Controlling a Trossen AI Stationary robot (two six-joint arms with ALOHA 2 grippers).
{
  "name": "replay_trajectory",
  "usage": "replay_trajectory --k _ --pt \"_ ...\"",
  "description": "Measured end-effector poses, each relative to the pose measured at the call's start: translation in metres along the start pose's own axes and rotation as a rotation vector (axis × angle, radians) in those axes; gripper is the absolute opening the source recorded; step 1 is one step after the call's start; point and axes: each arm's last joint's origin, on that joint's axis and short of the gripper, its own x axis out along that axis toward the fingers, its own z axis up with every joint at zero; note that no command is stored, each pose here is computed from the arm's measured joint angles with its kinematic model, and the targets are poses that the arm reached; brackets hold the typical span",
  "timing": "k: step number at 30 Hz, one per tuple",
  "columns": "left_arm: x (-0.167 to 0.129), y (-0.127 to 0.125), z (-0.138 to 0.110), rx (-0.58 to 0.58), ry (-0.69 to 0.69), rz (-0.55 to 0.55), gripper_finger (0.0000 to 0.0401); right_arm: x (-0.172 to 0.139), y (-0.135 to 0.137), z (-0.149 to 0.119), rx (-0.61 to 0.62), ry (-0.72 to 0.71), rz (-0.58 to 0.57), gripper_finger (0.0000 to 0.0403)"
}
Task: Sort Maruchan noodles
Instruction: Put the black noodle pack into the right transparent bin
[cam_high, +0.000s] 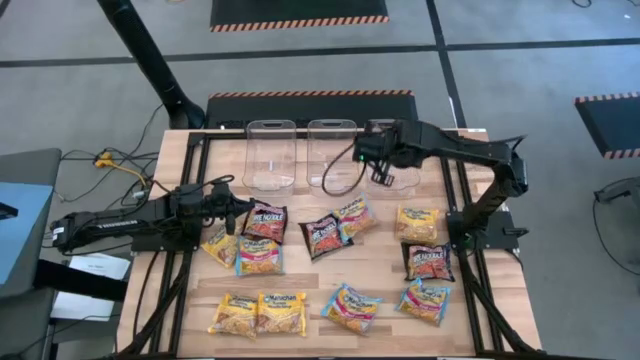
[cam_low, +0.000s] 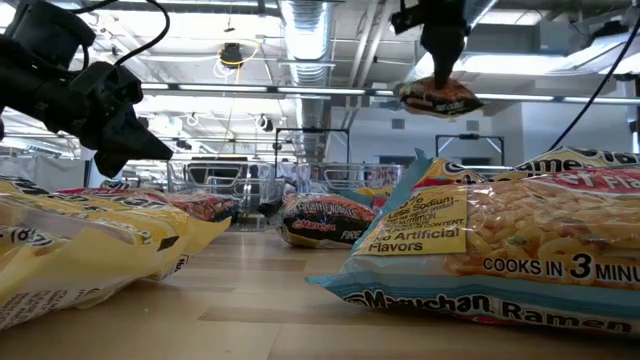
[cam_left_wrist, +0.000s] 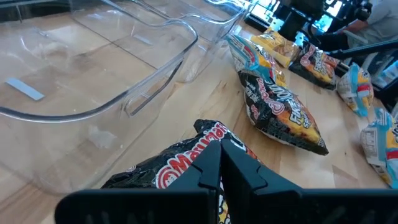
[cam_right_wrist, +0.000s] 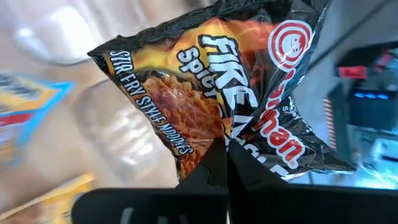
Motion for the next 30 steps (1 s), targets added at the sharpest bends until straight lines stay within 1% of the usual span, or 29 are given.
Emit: replay_trajectory --k 3,7,10,15,21,26,30 --pt "0.0 0.0 0.0 -0.002 -0.003 0.008 0.0 0.009 -0.014 0.005 0.019 -0.016 -0.084 0.0003" --pt "0.0 0.001 0.001 -0.047 -0.022 0.048 0.0 0.022 -0.034 0.009 0.066 -0.012 -0.167 0.0003" --pt "0.0 0.002 0.001 -0.06 -0.037 0.076 0.0 0.033 -0.047 0.011 0.111 -0.006 -0.185 0.0003" --pt "0.0 0.003 0.002 -0.073 -0.056 0.109 0.0 0.057 -0.058 0.014 0.095 0.005 -0.207 0.0003" --pt "0.0 0.003 0.002 -0.087 -0.061 0.116 0.0 0.088 -0.053 0.012 0.042 0.025 -0.209 0.0003" --pt "0.0 0.003 0.002 -0.088 -0.061 0.117 0.0 0.111 -0.042 0.008 -0.004 0.041 -0.183 0.0003" --pt "0.0 0.004 0.002 -0.12 -0.066 0.123 0.0 0.13 -0.03 -0.001 -0.054 0.077 -0.161 0.0003"
